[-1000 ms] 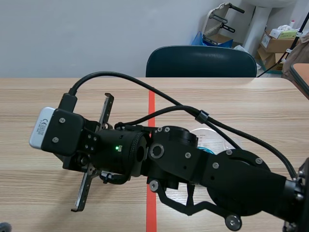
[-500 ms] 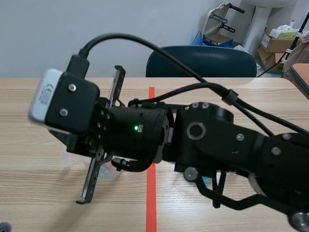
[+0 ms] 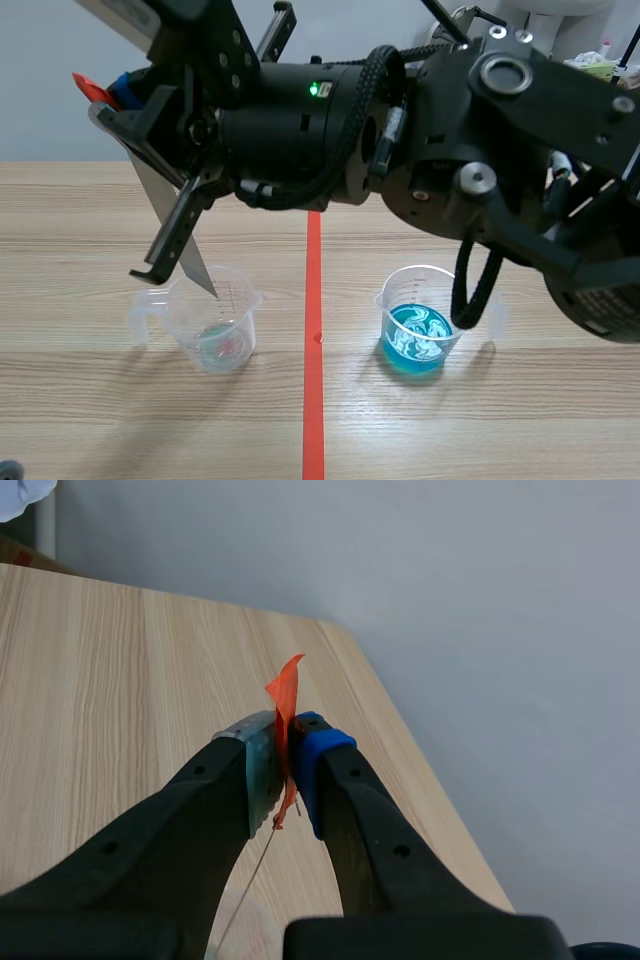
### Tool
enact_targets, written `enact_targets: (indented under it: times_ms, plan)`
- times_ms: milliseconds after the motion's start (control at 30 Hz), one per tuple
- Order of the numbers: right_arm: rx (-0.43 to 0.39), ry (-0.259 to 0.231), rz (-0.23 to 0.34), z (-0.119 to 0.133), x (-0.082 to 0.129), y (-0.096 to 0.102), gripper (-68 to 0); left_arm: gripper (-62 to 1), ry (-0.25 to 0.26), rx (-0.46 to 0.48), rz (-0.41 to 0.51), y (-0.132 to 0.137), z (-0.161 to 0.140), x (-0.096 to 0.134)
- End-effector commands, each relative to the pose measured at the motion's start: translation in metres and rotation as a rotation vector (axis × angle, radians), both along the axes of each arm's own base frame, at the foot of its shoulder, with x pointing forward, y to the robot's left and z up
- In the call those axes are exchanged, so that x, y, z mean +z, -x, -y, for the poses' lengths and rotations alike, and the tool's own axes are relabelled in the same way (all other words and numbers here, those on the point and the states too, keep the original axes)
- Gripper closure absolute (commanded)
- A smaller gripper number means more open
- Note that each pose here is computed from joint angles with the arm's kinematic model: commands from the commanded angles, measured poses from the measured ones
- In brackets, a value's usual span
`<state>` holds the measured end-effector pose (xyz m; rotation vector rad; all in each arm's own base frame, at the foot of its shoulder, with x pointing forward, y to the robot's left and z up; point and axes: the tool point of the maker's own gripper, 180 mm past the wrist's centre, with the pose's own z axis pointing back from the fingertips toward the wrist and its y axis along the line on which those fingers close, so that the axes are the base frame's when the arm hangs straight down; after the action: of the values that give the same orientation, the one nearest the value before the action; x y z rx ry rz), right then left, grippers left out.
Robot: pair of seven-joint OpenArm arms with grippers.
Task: Do the redox reaction experiment
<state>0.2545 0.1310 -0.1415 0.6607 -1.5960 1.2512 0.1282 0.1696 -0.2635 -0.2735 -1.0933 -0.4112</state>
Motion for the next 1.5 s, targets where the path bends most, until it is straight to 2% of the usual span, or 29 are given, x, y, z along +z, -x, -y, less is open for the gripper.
enact_targets:
  times_ms: [0, 267, 467, 667, 867, 1467]
  plan:
    - [0.027, -0.031, 0.023, -0.002, 0.018, 0.0, -0.7, -62.3, 0.02, -0.004, 0.032, -0.005, 0.005, 0.01]
    - [0.056, -0.05, 0.012, -0.005, 0.035, -0.003, -0.8, -62.3, 0.02, -0.004, 0.031, -0.005, 0.005, 0.01]
    - [0.054, -0.045, 0.025, -0.005, 0.039, -0.006, -0.8, -62.3, 0.02, -0.004, 0.031, -0.005, 0.005, 0.01]
    - [0.071, -0.069, -0.012, -0.005, 0.044, -0.005, -0.8, -62.3, 0.02, -0.004, 0.032, -0.005, 0.005, 0.01]
    - [0.073, -0.069, -0.004, -0.004, 0.051, -0.008, -0.8, -62.3, 0.02, -0.004, 0.031, -0.005, 0.005, 0.01]
    - [0.071, -0.063, 0.0, -0.004, 0.051, -0.009, -0.8, -62.3, 0.02, -0.004, 0.034, -0.006, 0.005, 0.01]
